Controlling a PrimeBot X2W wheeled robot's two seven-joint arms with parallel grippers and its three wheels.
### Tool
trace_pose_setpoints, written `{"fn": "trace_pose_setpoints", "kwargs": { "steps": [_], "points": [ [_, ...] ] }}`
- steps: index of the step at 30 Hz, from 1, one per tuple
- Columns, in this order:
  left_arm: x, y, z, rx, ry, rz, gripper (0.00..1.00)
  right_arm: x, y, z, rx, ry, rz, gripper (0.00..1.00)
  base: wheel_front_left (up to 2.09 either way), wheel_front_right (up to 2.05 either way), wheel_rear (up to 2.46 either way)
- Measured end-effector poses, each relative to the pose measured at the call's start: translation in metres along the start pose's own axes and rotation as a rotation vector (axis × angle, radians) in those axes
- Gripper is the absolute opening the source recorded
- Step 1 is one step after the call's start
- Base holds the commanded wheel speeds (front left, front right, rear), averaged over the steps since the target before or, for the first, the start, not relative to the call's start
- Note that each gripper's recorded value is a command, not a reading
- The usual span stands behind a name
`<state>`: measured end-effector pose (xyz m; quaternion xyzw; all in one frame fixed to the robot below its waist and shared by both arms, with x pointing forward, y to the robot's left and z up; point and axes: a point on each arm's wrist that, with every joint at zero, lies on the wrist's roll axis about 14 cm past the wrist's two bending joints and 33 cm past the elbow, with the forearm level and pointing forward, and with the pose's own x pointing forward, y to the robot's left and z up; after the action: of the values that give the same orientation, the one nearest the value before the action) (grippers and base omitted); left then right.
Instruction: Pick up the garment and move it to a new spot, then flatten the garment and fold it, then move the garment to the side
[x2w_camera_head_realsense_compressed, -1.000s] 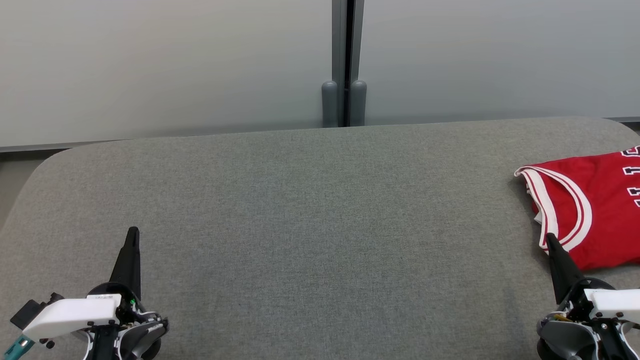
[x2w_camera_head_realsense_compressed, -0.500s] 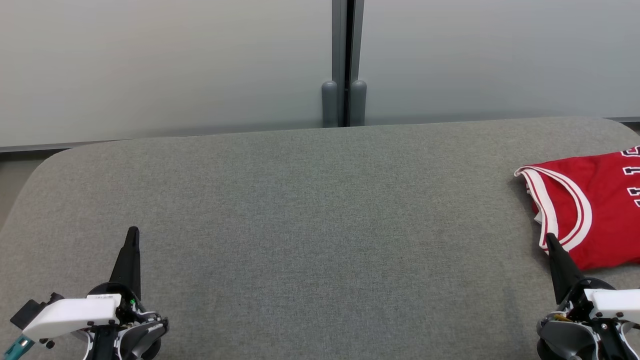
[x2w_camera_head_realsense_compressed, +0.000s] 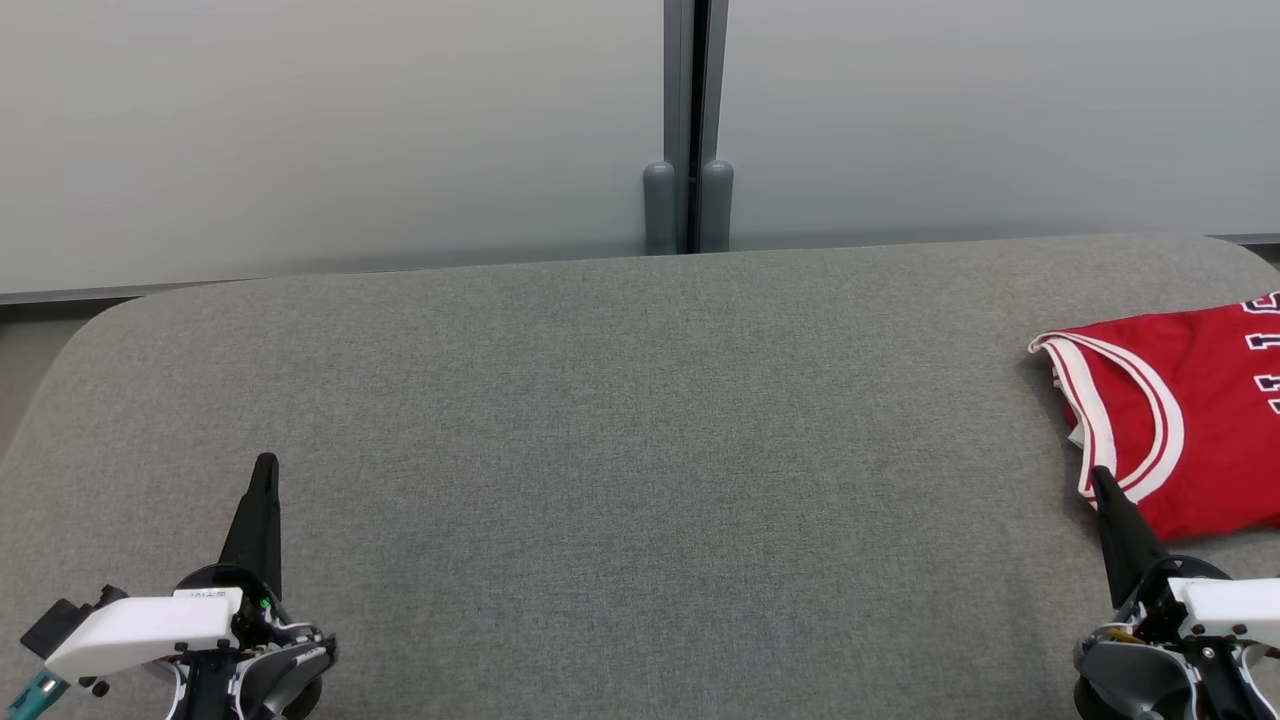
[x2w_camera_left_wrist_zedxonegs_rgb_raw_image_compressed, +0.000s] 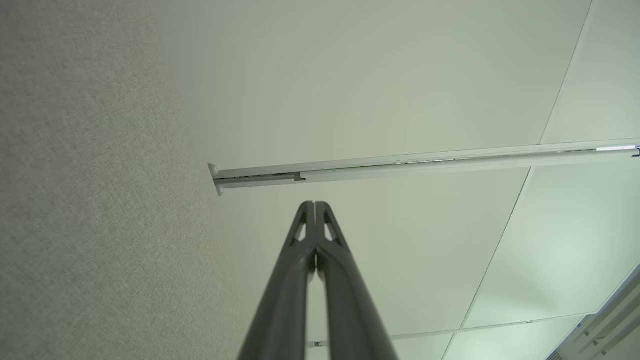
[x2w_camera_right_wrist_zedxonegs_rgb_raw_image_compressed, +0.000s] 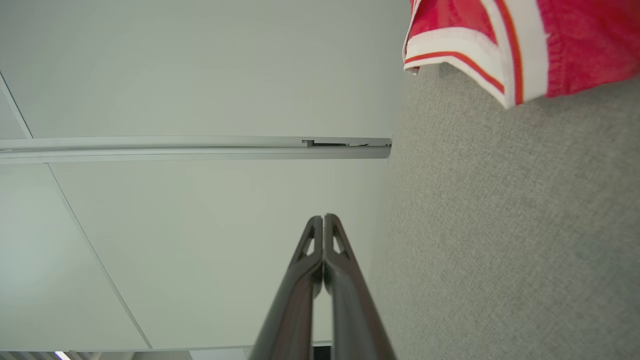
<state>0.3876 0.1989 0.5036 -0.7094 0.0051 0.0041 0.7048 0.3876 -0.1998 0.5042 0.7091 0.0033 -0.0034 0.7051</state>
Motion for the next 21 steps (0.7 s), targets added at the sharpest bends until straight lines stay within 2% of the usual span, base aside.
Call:
{"fn": "trace_pose_setpoints", "kwargs": {
  "steps": [21],
  "points": [
    [0.0002, -0.0003, 0.0000, 0.000, 0.000, -0.001, 0.00, 0.0000, 0.0000, 0.0000, 0.001, 0.000, 0.000, 0.00, 0.00, 0.00, 0.00]
  ]
}}
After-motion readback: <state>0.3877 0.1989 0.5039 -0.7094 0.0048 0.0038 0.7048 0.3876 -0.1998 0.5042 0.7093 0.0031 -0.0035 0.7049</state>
